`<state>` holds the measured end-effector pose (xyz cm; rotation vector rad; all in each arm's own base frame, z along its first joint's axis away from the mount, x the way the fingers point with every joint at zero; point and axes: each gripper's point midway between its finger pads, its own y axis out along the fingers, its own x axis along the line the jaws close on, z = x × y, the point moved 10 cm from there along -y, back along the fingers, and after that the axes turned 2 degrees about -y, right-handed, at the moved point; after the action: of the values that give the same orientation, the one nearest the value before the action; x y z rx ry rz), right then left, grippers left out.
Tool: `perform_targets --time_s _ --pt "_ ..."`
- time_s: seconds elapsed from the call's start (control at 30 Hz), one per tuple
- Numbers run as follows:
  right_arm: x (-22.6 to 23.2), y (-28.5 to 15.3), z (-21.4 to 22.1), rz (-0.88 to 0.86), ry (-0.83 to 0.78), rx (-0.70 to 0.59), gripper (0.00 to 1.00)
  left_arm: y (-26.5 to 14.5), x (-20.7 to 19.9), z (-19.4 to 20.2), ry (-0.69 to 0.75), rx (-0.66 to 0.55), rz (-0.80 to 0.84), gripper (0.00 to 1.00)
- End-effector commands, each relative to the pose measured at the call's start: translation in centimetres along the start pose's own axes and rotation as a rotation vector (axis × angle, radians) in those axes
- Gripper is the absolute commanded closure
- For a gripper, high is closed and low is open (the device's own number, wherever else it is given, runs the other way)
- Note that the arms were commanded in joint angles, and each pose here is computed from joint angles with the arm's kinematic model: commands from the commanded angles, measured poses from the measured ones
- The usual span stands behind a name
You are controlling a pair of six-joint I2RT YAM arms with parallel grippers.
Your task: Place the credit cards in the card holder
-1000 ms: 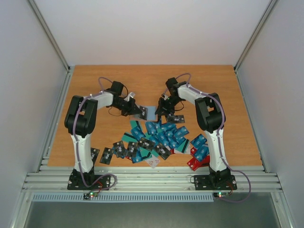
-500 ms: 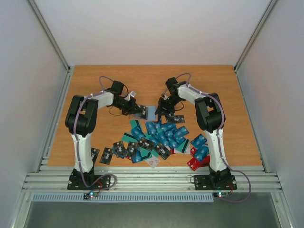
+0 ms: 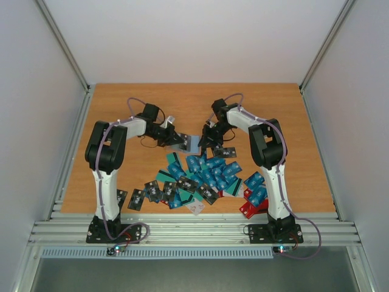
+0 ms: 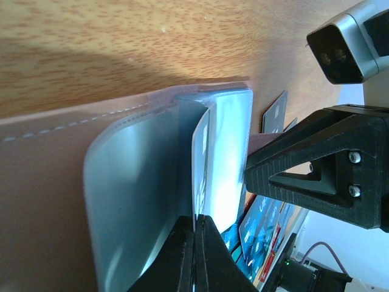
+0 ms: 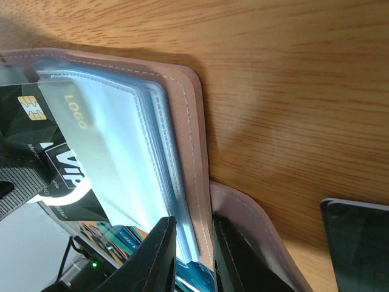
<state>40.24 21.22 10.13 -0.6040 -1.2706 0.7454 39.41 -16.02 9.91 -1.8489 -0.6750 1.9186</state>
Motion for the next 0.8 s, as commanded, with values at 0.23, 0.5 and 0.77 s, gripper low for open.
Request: perform_targets --time_s 0.23,0.5,0.77 --pt "-0.4 1.6 -1.0 0.029 -0.003 0.023 0.81 2.3 0.5 -0.4 0.020 0.043 0.018 1.00" --pt "-0.1 1.5 -1.3 0.031 -0.006 0.020 0.81 2.9 0.3 -0.4 0.047 0.094 0.011 1.00" --pt "0.0 1.6 -1.7 0.030 -0.004 0.016 0.81 3.9 0.0 0.0 0.047 0.133 0.006 1.00"
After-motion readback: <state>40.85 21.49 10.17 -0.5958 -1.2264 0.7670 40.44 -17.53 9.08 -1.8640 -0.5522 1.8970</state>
